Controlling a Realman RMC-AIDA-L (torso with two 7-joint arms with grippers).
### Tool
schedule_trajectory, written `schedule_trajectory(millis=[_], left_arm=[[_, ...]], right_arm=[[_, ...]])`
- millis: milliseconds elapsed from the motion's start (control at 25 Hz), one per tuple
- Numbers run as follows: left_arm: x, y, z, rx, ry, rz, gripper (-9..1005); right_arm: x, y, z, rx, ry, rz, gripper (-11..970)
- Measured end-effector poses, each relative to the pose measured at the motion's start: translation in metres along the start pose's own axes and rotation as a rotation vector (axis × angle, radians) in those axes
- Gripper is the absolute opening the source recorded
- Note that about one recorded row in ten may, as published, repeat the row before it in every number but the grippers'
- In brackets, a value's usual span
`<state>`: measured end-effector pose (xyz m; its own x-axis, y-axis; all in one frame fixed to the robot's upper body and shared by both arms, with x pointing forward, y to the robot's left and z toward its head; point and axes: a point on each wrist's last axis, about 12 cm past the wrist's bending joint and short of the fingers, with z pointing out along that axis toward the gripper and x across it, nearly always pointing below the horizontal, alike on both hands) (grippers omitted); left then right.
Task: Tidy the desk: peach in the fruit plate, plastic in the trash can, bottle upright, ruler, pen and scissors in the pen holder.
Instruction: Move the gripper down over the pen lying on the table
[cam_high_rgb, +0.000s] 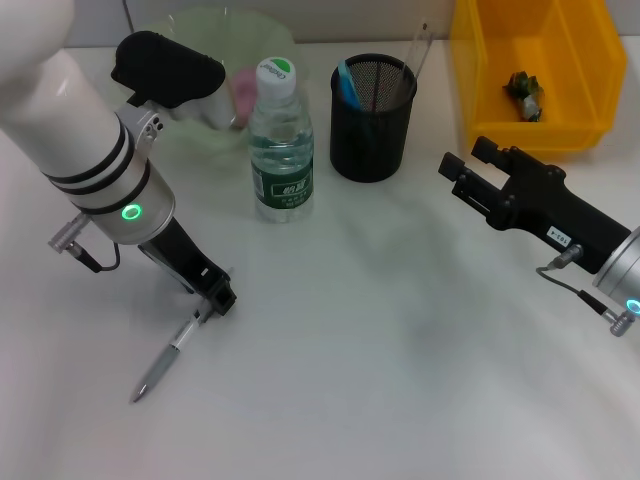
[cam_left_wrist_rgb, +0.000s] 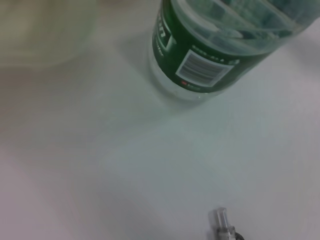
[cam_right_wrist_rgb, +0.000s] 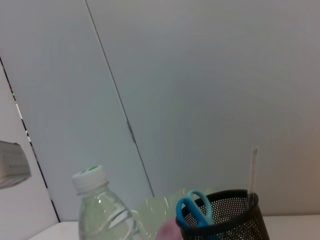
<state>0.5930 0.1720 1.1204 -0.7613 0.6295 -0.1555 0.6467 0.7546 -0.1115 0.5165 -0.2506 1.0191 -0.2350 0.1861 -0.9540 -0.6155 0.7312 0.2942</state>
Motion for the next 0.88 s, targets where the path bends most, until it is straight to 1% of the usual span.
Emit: schedule_trajectory(millis=[200,400,880], left_arm=[[-0.0007,-0.0009,0.0000,-0.001,0.000,0.006,494],[-0.0008,-0.0009,0.0004,-0.001,-0.001,0.006,496],[-0.0024,-0.0017,0.0011,-0.001,-0.014,0.027,403]], right_arm=[[-0.0010,-0.0008,0.0003,0.006,-0.006,0.002,603],[-0.0010,-0.0008,0.0004,0.006,-0.007,0.003,603],[-0.0022,-0.0016,0.0042,0.008,-0.001,-0.001,604]])
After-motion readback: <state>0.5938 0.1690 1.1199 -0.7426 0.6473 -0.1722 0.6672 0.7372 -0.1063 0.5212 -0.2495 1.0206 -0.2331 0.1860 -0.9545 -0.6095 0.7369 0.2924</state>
